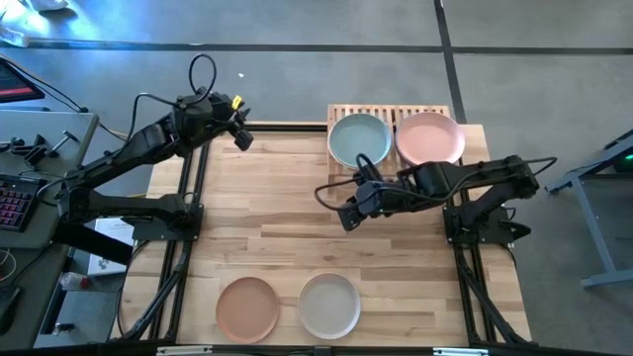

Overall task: Place and stack plates onto a shelf
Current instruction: Stack the brown plate on top of the light blue plate on the shelf

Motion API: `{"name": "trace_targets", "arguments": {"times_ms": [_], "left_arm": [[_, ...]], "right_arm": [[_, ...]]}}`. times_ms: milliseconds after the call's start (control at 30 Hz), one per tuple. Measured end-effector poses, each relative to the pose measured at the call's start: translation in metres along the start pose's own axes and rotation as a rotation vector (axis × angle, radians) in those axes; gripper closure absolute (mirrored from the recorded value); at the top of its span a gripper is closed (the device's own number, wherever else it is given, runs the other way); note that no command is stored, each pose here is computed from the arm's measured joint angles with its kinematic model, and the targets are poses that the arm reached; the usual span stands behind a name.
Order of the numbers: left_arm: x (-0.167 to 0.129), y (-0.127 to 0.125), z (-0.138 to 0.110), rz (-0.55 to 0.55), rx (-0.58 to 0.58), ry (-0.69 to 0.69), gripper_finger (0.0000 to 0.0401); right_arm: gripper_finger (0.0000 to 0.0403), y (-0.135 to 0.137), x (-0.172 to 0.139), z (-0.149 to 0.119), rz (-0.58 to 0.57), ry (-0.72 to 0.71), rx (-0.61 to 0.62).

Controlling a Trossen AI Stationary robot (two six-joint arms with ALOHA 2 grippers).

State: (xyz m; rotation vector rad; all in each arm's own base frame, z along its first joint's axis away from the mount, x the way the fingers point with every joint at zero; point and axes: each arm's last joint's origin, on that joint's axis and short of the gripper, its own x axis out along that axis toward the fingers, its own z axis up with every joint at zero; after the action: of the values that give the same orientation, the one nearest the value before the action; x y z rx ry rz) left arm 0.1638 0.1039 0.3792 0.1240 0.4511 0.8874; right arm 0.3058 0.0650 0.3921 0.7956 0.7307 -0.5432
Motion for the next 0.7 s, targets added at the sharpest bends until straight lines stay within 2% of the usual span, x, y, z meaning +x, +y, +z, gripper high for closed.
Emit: {"name": "trace_targets", "arguments": {"times_ms": [100, 167, 367, 533, 700], "left_arm": [[0.003, -0.002, -0.002, -0.018, -0.002, 0.020, 0.0311], [0.002, -0.004, -0.006, -0.073, 0.007, 0.056, 0.0311], [-0.002, -0.012, -0.024, -0.324, -0.050, 0.237, 0.0311], [-0.010, -0.018, -0.040, -0.534, -0.100, 0.419, 0.0311], [-0.013, -0.028, -0.062, -0.670, -0.001, 0.561, 0.0311]], "right_arm": [[0.0260, 0.000, 0.000, 0.001, -0.009, -0.019, -0.002], [0.0260, -0.001, 0.000, 0.001, -0.014, -0.016, -0.002], [0.0260, -0.001, 0.000, -0.002, 0.006, 0.056, -0.033], [0.0260, -0.001, 0.001, -0.001, -0.003, 0.041, -0.040], [0.0260, 0.000, 0.008, -0.002, -0.038, 0.013, -0.033]]}}
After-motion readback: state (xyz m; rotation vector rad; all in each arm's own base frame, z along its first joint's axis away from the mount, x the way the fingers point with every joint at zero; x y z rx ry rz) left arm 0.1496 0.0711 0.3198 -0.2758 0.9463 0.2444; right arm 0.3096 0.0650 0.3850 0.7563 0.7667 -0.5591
